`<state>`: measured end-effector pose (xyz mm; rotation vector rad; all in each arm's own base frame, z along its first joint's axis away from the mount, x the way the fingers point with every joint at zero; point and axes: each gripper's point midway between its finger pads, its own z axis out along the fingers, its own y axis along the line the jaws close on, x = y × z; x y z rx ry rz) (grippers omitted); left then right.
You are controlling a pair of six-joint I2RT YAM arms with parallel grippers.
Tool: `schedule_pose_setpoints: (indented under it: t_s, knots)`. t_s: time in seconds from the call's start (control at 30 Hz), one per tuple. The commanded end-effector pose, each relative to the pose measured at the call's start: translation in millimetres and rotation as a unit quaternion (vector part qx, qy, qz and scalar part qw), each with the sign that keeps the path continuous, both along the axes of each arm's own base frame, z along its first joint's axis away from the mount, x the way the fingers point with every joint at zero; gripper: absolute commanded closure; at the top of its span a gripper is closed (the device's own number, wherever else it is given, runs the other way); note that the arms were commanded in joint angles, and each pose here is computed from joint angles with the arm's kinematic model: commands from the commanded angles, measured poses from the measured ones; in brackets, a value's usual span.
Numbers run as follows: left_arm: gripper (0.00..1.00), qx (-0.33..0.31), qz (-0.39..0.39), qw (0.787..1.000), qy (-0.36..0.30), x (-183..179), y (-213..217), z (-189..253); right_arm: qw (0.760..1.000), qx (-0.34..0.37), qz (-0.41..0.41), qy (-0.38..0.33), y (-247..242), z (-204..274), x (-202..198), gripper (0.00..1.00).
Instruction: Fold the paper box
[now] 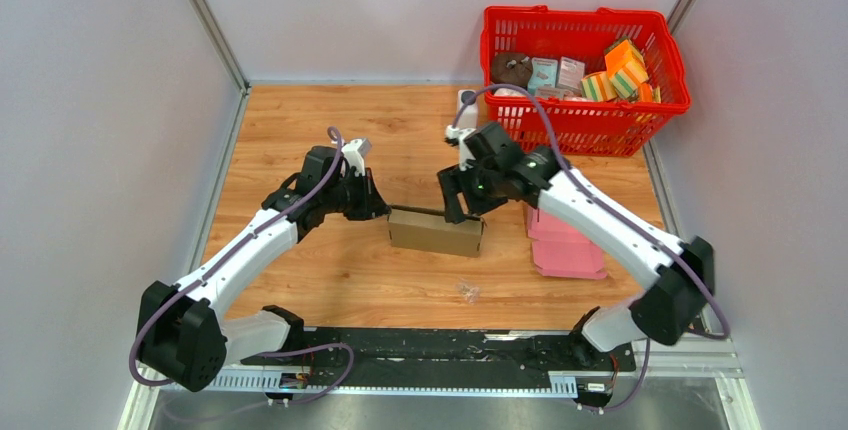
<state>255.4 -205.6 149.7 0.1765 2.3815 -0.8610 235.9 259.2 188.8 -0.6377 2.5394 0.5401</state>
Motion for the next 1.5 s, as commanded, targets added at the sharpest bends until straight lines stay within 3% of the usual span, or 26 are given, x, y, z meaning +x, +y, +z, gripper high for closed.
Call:
schedule_pose_setpoints:
  t_s: [0.0,0.07,0.2,0.3,0.67,0.8,0.97,1.1,1.37,1.47]
  knots:
    - [1.0,0.018,0.001,1.0,0.023,-6,4,-8,0.998,0.007,-0.057,0.026,-38,10,-28,0.31]
    - [1.0,0.013,0.0,1.0,0.027,-5,1,-6,0.998,0.015,-0.054,0.023,-41,12,-29,0.36]
    - [1.0,0.009,-0.002,0.999,0.031,-5,-3,-5,0.997,0.019,-0.071,0.018,-51,4,-19,0.58]
    - [1.0,0.01,-0.004,0.999,0.035,-6,-4,-7,0.997,0.035,-0.062,0.03,-50,-4,-17,0.64]
    - [1.0,0.013,-0.004,0.999,0.034,-7,-4,-7,0.998,0.018,-0.059,-0.018,-52,-23,3,0.62]
    - [1.0,0.012,-0.004,0.999,0.036,-7,-4,-8,0.997,0.024,-0.073,-0.024,-48,-22,11,0.72]
    - [1.0,0.013,-0.005,0.999,0.038,-9,-5,-11,0.997,0.034,-0.069,-0.032,-46,-15,11,0.73]
    - [1.0,0.013,-0.005,0.999,0.039,-9,-6,-13,0.997,0.028,-0.071,-0.021,-46,-18,10,0.83]
    - [1.0,0.013,-0.005,0.999,0.042,-10,-7,-14,0.992,0.067,-0.096,0.038,-32,5,-1,1.0]
    - [1.0,0.01,-0.005,0.999,0.043,-10,-8,-15,0.99,0.065,-0.107,0.061,-30,7,-4,1.0]
